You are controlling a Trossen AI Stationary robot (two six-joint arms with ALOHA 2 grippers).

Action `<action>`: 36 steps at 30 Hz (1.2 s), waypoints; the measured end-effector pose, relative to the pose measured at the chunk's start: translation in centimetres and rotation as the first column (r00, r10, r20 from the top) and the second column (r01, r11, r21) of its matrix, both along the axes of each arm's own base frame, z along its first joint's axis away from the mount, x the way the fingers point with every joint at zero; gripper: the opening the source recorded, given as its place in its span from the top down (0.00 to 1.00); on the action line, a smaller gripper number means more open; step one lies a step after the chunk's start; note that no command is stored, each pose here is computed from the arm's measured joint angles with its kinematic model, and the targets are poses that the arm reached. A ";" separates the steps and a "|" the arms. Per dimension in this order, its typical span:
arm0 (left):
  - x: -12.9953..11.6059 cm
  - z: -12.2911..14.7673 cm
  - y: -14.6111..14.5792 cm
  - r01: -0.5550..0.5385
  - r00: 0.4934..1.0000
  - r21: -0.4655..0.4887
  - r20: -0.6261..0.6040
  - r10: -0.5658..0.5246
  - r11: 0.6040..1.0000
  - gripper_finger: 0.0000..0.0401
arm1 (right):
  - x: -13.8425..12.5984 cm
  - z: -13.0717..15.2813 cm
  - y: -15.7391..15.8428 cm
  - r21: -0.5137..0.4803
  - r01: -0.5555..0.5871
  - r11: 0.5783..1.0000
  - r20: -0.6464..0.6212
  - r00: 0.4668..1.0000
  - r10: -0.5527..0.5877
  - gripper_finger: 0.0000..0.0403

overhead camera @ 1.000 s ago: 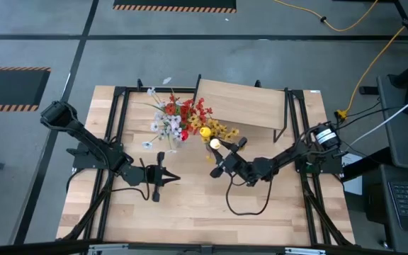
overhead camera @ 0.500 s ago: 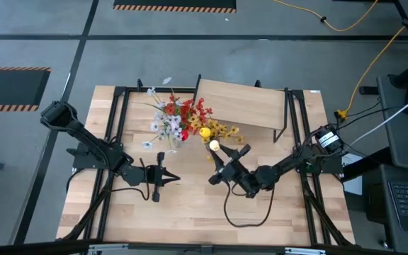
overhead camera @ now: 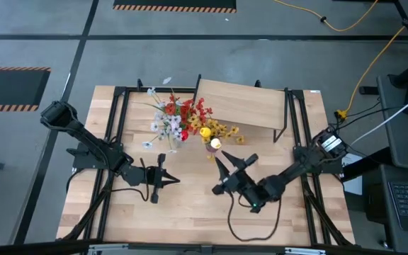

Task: Pick and place flowers into a vace then onto a shelf
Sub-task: Put the violet vase on the shelf

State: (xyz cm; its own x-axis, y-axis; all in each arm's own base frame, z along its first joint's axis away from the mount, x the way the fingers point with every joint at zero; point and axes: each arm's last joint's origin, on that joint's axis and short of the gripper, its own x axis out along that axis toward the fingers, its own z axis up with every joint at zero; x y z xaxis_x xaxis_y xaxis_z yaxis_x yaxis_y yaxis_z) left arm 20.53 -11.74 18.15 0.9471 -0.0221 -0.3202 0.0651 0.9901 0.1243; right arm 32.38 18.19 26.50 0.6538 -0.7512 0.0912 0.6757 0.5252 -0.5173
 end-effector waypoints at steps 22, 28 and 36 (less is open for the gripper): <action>0.0 0.0 -0.1 0.037 0.999 0.052 0.001 -0.037 0.998 0.99 | -3.1 -0.2 5.7 0.171 -0.055 0.984 0.059 0.997 0.045 0.94; 0.0 0.0 -0.1 0.030 1.000 0.031 0.002 -0.030 0.999 1.00 | -1.8 1.7 4.9 0.105 -0.007 0.994 -0.019 1.000 0.009 0.97; 0.0 0.0 -0.1 0.025 1.000 0.017 0.001 -0.025 1.000 0.98 | 0.8 4.1 3.9 0.017 0.023 1.000 -0.090 0.996 -0.021 0.99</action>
State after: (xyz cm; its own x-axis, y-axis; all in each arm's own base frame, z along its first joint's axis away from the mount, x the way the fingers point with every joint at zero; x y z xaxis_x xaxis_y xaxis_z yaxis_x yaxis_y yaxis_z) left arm 20.55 -11.79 18.18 0.9466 -0.0405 -0.3198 0.0898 0.9859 0.1409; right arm 33.15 22.05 30.57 0.6419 -0.7666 0.0195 0.6386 0.5204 -0.5668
